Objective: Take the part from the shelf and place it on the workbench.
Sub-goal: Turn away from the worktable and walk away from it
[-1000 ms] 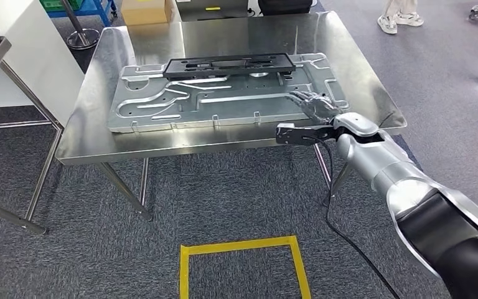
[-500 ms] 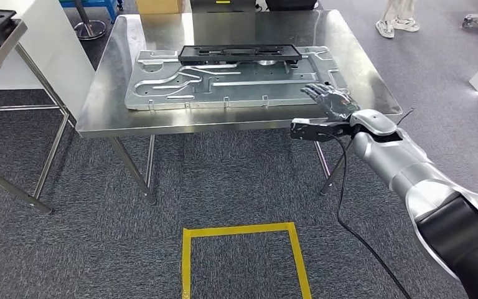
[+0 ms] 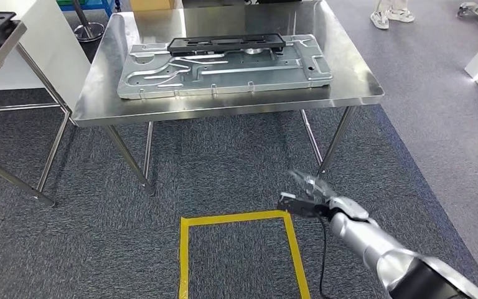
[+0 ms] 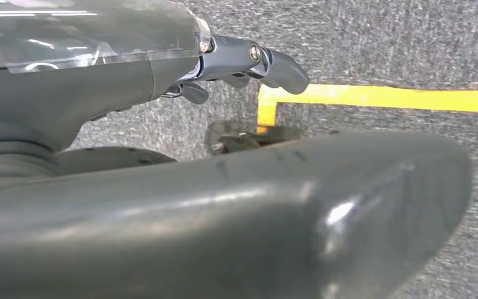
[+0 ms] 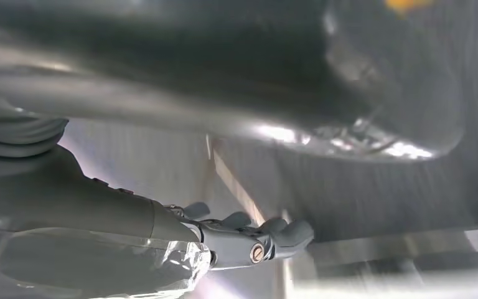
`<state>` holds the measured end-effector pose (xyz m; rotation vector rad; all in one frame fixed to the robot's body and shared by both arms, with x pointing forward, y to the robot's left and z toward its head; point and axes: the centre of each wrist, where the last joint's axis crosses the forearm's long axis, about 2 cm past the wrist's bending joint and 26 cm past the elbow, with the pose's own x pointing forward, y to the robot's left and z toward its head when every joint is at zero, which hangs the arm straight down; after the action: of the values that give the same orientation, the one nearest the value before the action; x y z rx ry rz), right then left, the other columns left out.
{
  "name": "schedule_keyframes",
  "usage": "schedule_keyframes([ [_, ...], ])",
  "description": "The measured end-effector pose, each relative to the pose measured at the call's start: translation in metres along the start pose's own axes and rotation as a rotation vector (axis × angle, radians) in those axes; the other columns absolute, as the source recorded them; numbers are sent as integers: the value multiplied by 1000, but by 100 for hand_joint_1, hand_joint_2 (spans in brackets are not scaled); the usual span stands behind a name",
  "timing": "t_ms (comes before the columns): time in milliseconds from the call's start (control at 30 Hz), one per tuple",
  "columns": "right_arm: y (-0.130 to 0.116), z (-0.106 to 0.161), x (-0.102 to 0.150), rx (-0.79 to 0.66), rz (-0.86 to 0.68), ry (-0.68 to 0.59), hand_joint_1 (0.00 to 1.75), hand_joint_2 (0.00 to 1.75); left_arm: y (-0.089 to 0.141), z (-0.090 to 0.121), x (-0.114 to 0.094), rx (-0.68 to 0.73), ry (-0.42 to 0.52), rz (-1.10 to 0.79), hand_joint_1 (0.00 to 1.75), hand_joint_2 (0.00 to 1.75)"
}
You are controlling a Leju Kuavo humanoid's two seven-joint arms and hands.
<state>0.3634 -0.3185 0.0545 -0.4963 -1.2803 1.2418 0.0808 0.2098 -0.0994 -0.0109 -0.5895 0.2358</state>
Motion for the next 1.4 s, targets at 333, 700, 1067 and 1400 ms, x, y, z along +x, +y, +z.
schedule_keyframes([
  [333,170,95,-2,104,-447,519,0,0,3,1,-2,5,-20,-104,0,0],
  [700,236,167,2,68,-590,705,0,0,7,7,-15,32,-51,-164,0,0],
  [1067,247,168,18,21,-681,678,0,0,4,6,-13,-17,-61,-215,0,175],
  [1400,249,167,23,26,-693,671,0,0,2,8,-17,-21,-43,-220,0,0],
])
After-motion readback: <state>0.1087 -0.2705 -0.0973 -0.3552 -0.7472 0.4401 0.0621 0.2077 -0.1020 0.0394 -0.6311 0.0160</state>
